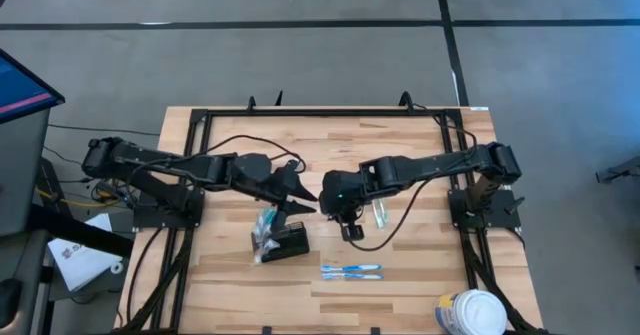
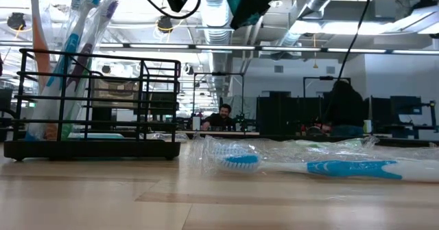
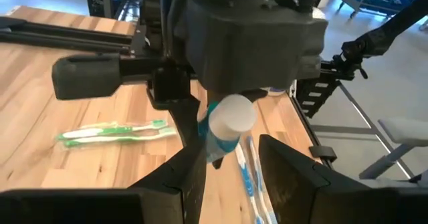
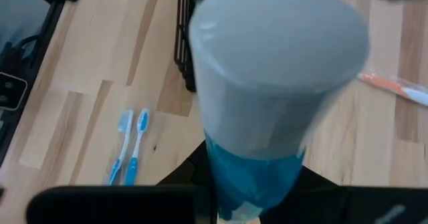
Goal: Pick & Place toothbrushing station
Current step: Put the mouthwash into the black toothbrush rack
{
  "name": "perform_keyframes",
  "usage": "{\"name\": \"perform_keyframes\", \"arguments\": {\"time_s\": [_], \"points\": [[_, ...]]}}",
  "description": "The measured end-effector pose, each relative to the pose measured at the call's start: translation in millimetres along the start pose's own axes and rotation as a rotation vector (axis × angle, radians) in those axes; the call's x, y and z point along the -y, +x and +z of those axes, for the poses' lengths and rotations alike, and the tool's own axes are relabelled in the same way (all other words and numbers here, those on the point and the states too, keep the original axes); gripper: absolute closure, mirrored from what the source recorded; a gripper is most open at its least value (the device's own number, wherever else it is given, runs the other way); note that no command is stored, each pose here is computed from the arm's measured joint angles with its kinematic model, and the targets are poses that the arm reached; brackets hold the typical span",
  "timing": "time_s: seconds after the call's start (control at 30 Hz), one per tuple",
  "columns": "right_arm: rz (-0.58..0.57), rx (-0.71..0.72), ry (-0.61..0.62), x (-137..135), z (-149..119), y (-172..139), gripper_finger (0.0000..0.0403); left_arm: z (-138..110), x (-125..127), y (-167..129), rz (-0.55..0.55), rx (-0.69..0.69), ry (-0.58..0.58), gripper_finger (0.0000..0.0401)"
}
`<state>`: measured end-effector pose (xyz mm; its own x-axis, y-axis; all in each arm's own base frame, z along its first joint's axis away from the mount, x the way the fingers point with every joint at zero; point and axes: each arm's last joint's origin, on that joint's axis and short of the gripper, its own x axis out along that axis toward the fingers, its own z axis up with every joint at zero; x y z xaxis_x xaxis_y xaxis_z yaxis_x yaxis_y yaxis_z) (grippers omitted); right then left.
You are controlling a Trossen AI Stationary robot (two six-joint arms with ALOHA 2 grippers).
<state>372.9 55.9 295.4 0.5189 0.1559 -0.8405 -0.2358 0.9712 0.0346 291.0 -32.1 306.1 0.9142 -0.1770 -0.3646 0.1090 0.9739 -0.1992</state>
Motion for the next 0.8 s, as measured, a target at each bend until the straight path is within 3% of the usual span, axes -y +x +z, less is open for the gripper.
{"name": "perform_keyframes", "arguments": {"time_s": [0.23,0.5,0.8], "points": [[-0.002,0.010,0.001,0.1,1.0,0.0,0.0351,2.4,4.5,4.3,0.015,0.046,0.010,0.0270],[-0.009,0.023,0.006,3.3,2.0,-0.1,0.0351,-14.5,2.2,30.8,0.053,-0.022,0.012,0.0255],[-0.008,0.024,0.004,3.3,2.0,-0.3,0.0351,-9.5,2.9,35.3,0.041,0.048,0.039,0.0241]]}}
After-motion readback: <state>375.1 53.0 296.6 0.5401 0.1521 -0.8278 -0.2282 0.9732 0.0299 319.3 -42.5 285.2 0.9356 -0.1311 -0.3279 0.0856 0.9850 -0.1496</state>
